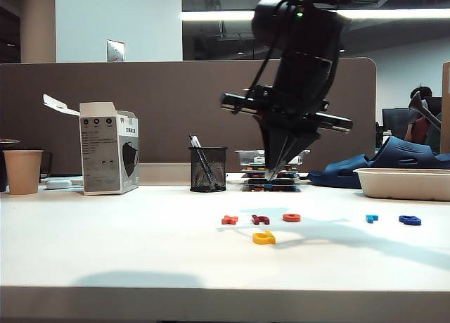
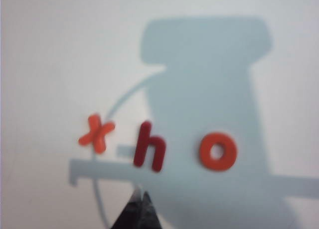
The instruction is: Select the appropriate letters from the row of letter magnets placed on the table to arrange into the word "dog".
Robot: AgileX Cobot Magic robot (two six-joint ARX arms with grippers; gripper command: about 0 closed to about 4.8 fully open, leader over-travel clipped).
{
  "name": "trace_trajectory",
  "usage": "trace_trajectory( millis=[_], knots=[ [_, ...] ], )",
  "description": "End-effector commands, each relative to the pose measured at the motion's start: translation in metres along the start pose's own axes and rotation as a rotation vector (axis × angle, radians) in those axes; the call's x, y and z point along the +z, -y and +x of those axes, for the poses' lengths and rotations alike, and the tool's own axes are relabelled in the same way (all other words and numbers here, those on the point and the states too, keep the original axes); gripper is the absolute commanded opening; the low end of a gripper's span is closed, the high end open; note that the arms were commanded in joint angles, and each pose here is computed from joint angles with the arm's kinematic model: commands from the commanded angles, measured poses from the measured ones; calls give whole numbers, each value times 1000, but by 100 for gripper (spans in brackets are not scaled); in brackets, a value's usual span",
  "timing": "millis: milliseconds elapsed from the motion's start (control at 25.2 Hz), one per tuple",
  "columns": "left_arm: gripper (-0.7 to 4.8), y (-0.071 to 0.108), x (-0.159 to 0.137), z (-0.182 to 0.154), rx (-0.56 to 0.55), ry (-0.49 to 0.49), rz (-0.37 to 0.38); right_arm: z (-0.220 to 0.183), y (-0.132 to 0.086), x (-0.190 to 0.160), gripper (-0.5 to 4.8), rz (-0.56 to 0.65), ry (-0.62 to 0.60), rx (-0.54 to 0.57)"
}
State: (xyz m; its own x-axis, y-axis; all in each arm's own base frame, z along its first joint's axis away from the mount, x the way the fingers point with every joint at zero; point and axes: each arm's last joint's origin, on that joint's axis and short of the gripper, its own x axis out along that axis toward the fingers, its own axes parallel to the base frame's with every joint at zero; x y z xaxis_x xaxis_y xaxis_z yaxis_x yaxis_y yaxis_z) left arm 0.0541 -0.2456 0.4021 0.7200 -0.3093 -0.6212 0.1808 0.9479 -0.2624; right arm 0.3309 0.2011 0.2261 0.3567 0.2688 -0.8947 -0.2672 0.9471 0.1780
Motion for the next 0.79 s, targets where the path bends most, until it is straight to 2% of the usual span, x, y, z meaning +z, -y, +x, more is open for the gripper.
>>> trace_trajectory(
  millis=[40, 238, 795],
  knots=[
    [-5, 0, 1, -1, -4, 9, -4, -3, 10, 9, -7, 15, 59, 1],
    [-5, 0, 1, -1, -4, 9, -4, 13, 33, 12, -7, 70, -1, 32],
    [-5, 0, 1, -1, -4, 9, -4, 38, 37, 8, -7, 47, -61, 4]
  ],
)
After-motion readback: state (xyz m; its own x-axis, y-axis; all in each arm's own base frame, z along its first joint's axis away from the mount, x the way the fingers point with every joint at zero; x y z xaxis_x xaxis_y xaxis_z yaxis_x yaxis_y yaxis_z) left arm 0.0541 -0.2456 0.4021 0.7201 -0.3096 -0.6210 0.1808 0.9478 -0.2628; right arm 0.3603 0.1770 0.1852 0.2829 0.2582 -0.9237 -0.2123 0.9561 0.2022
